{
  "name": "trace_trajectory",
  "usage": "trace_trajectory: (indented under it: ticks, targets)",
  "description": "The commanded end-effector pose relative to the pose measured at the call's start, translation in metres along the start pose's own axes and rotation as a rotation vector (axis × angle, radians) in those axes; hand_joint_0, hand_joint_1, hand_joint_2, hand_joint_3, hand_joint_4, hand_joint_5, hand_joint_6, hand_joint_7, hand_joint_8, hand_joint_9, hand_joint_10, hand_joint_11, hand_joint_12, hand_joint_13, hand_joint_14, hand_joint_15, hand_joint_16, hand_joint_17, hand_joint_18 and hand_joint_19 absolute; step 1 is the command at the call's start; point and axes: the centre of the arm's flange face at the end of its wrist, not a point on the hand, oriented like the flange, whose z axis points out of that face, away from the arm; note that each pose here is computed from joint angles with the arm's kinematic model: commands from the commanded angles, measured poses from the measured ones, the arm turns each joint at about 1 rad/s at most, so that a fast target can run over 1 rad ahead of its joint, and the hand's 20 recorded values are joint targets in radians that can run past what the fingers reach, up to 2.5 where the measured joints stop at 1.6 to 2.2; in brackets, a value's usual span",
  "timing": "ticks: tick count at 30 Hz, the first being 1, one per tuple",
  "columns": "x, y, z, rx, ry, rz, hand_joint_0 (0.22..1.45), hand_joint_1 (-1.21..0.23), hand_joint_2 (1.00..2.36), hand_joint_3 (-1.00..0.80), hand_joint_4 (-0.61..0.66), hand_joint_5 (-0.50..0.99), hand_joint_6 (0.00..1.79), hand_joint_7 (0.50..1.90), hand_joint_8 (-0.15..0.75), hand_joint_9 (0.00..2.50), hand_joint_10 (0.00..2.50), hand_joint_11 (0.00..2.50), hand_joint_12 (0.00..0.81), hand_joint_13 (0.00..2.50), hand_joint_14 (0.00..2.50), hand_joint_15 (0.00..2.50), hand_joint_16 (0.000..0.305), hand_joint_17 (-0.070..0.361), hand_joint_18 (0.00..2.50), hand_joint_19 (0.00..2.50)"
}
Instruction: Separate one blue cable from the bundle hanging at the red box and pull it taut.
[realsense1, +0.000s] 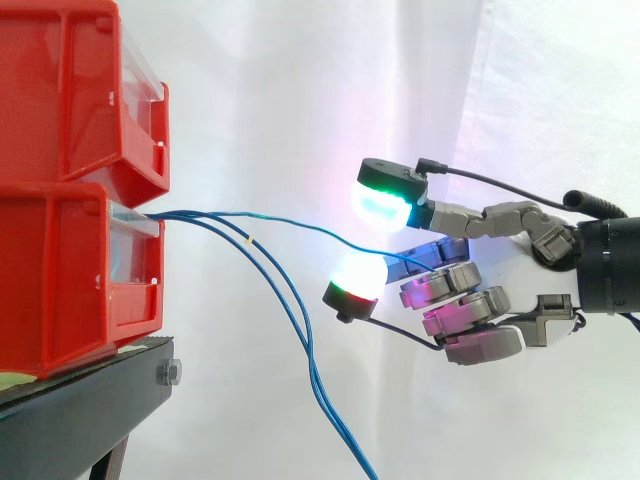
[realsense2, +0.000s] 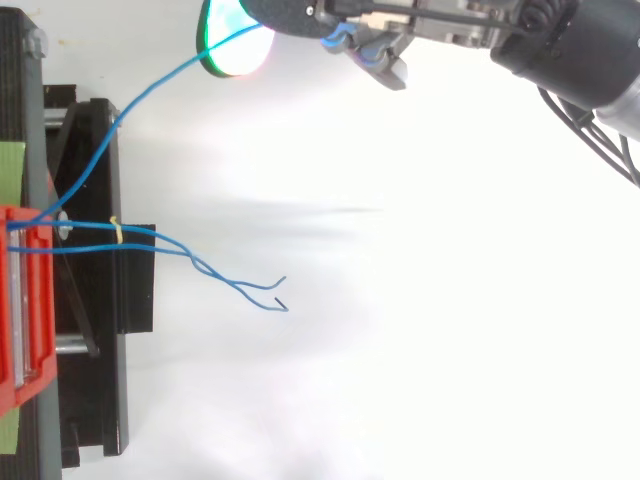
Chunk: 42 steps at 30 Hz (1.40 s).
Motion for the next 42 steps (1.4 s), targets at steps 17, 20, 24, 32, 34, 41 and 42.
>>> trace_trajectory:
  ticks: [17, 20, 24, 32, 34, 41, 42]
  targets:
    - [0.005, 0.000, -0.003, 0.011, -0.029, -0.004, 0.60, -0.68, 1.01, -0.34, 0.13, -0.21, 0.84, 1.08, 0.262, 0.72, 2.50, 2.49, 0.445, 1.24, 2.50, 1.90, 0.038, 0.086, 1.71, 1.40]
    - [0.006, 0.001, -0.003, 0.010, -0.026, -0.004, 0.59, -0.69, 1.02, -0.29, 0.11, -0.21, 0.85, 1.08, 0.254, 0.72, 2.50, 2.49, 0.453, 1.25, 2.50, 1.90, 0.038, 0.087, 1.72, 1.40]
    - [0.007, 0.000, -0.003, 0.012, -0.024, -0.005, 0.59, -0.71, 1.02, -0.20, 0.10, -0.21, 0.85, 1.08, 0.244, 0.72, 2.50, 2.50, 0.455, 1.25, 2.50, 1.93, 0.040, 0.090, 1.72, 1.41]
    - [0.007, 0.000, -0.003, 0.010, -0.019, -0.006, 0.57, -0.55, 1.00, -0.47, 0.13, -0.21, 0.84, 1.07, 0.269, 0.72, 2.50, 2.43, 0.441, 1.25, 2.50, 1.86, 0.039, 0.087, 1.71, 1.39]
    - [0.007, 0.001, -0.003, 0.008, -0.020, -0.005, 0.60, -0.58, 1.01, -0.38, 0.13, -0.20, 0.85, 1.09, 0.256, 0.73, 2.50, 2.47, 0.443, 1.24, 2.50, 1.88, 0.038, 0.086, 1.71, 1.39]
    - [0.007, 0.001, -0.003, 0.008, -0.020, -0.006, 0.59, -0.70, 1.02, -0.11, 0.05, -0.19, 0.87, 1.11, 0.174, 0.72, 2.50, 2.50, 0.466, 1.26, 2.50, 1.92, 0.041, 0.092, 1.71, 1.39]
    - [0.007, 0.001, -0.003, 0.008, -0.018, -0.006, 0.59, -0.70, 1.02, -0.10, 0.04, -0.19, 0.87, 1.11, 0.175, 0.72, 2.50, 2.50, 0.462, 1.26, 2.50, 1.91, 0.041, 0.093, 1.71, 1.37]
